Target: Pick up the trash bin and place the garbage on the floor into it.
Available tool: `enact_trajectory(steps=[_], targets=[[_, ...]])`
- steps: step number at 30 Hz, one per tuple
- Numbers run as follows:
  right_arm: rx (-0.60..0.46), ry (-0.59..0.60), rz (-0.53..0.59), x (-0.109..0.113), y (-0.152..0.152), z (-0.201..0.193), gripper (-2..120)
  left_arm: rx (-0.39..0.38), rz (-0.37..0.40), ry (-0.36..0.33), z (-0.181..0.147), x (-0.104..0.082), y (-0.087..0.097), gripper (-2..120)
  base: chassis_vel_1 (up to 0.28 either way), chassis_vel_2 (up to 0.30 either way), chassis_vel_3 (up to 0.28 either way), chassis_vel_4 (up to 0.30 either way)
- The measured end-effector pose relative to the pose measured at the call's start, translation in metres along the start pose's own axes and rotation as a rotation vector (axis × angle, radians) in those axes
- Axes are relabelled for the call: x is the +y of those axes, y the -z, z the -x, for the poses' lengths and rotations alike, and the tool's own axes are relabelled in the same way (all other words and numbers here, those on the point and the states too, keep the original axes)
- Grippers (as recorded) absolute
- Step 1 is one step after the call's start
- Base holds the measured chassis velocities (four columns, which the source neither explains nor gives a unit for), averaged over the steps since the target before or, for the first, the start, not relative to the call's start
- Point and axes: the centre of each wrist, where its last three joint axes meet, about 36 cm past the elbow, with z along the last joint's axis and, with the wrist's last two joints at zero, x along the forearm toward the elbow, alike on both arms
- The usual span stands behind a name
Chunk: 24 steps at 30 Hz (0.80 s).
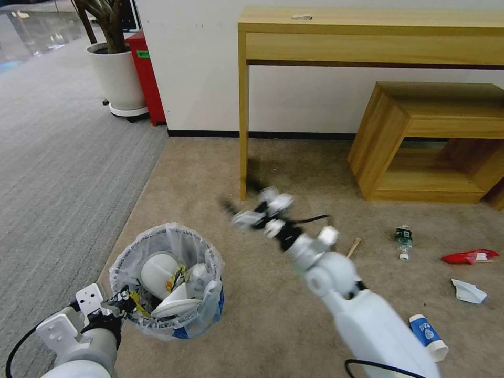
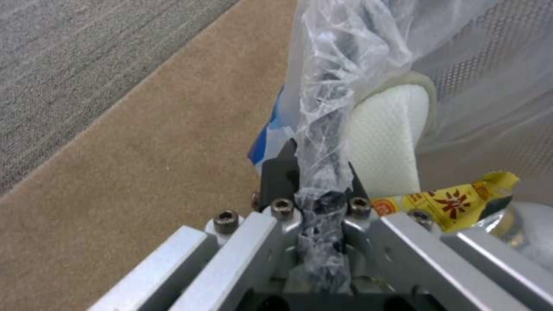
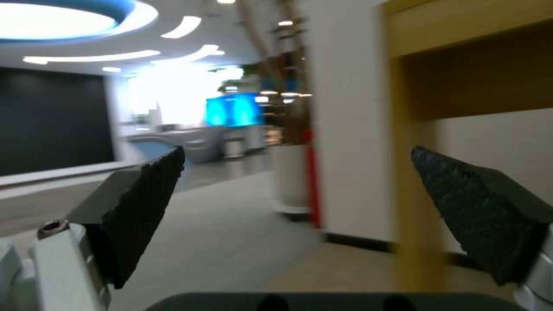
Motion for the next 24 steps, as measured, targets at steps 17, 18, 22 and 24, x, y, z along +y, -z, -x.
enact_trajectory(steps=[17,18,22,24], targets=[[-0.001,-0.41,-0.388,-0.036,0.066,-0.117,100,-0.155,0.055,0.063,0.003,0.0,0.012,1,0.0,0.0,0.0,0.0],[0.001,-0.435,-0.412,-0.036,0.07,-0.123,100,-0.157,0.055,0.059,0.003,0.0,0.012,1,0.0,0.0,0.0,0.0],[-0.013,-0.487,-0.457,-0.034,0.083,-0.135,100,-0.166,0.051,0.049,0.004,-0.001,0.013,1,0.0,0.0,0.0,0.0],[-0.031,-0.514,-0.474,-0.036,0.092,-0.139,100,-0.172,0.052,0.05,0.004,-0.001,0.013,1,0.0,0.0,0.0,0.0]])
